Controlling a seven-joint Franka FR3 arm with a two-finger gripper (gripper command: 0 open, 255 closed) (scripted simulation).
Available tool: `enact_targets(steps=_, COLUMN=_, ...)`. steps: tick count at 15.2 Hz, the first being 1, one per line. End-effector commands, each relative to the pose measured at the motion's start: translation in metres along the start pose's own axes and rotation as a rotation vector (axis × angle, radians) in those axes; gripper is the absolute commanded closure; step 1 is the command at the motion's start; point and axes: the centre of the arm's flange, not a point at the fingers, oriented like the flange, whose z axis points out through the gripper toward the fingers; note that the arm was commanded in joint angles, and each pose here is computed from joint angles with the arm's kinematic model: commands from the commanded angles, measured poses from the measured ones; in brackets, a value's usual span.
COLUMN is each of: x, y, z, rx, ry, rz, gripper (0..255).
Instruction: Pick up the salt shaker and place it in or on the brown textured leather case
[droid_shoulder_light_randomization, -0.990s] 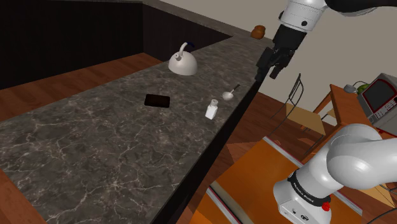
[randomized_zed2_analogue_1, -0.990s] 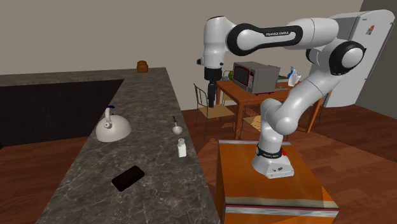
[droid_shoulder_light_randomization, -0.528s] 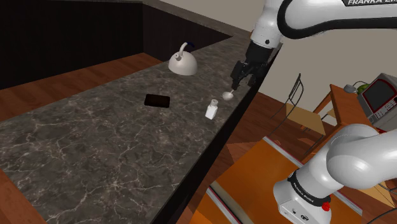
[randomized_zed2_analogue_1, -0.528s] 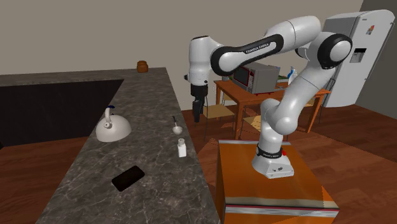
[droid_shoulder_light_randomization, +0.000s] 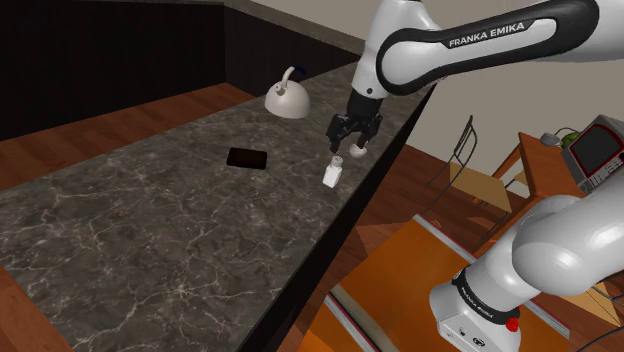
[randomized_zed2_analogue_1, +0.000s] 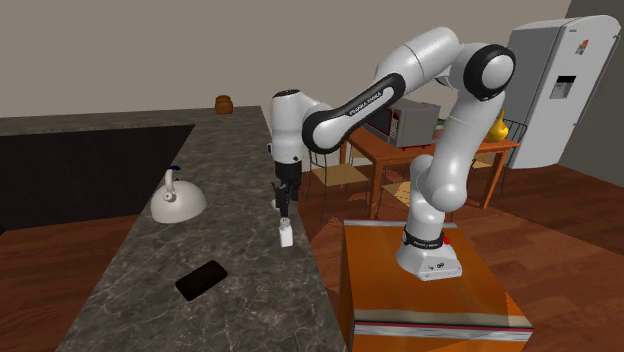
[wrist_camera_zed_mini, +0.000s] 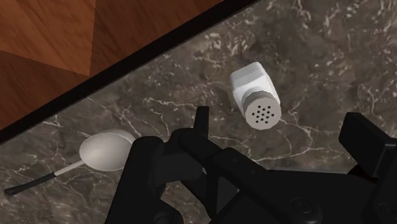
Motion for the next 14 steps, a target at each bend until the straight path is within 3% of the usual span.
enact_targets(steps=1, x=0.008, y=-0.003, z=0.014, rx=-0.002, ry=0.002, rz=0.008, gripper=0)
enact_targets(steps=8, x=0.008, y=-0.003, z=0.054, rx=-0.002, ry=0.002, rz=0.008, gripper=0)
enact_targets(steps=14, x=0.008, y=-0.003, z=0.054, rx=-0.002, ry=0.002, rz=0.008, gripper=0)
